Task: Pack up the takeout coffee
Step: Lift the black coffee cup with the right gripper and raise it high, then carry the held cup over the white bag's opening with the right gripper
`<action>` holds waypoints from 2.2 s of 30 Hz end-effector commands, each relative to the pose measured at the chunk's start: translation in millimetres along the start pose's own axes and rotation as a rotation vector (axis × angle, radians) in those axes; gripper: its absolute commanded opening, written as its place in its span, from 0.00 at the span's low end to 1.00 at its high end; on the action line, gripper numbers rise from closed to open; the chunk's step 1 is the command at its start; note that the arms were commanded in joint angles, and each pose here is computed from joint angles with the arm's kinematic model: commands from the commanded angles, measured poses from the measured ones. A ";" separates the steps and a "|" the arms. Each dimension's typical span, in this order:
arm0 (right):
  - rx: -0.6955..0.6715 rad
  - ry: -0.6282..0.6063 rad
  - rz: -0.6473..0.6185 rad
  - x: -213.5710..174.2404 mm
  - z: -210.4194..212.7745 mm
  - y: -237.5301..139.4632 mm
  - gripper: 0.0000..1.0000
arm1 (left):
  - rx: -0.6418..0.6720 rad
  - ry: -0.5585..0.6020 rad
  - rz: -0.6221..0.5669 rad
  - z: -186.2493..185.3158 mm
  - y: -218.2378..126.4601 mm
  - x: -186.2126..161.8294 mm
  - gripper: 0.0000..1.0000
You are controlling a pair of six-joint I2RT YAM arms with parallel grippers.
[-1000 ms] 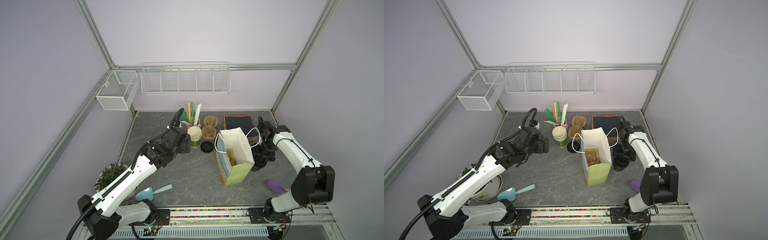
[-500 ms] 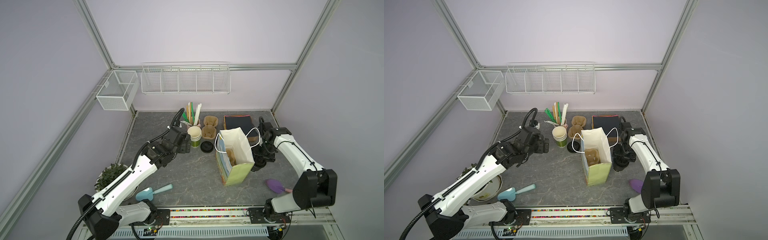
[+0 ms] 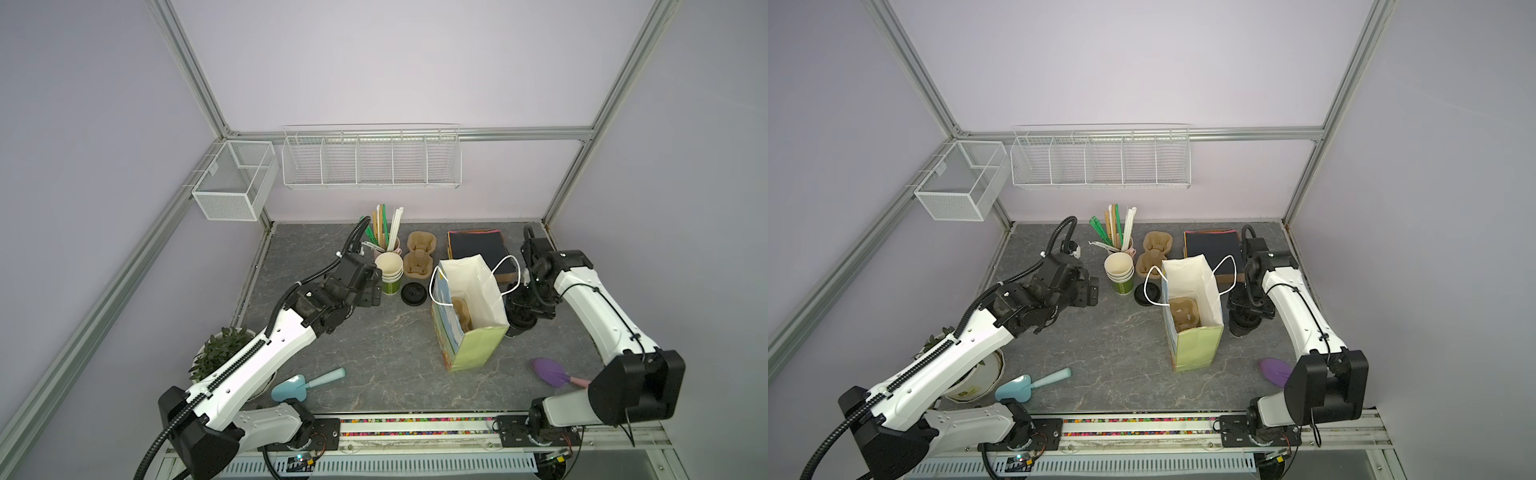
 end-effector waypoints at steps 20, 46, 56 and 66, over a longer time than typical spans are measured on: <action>0.203 -0.012 -0.450 -24.7 -29.5 -195.3 0.73 | 0.003 0.003 -0.006 2.4 -5.7 6.3 0.94; 0.518 -0.324 -0.596 -61.0 41.5 -250.6 0.72 | 0.024 0.014 0.003 2.2 -1.9 6.2 0.94; 0.254 -0.425 -0.395 -77.3 89.5 -200.9 0.73 | 0.027 0.018 0.002 2.5 -1.9 6.1 0.94; 0.142 -0.473 -0.248 -92.8 96.8 -158.1 0.73 | 0.018 0.015 -0.002 2.6 -3.6 6.5 0.93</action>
Point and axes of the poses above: each gripper's point midway between its finger pads, its own y axis out along the fingers, its own z axis along the line the jaws close on, x = y × z, the point moved 9 cm from there along -y, back along the fingers, and after that the axes turned 8 degrees about y, right-handed, at the moved point
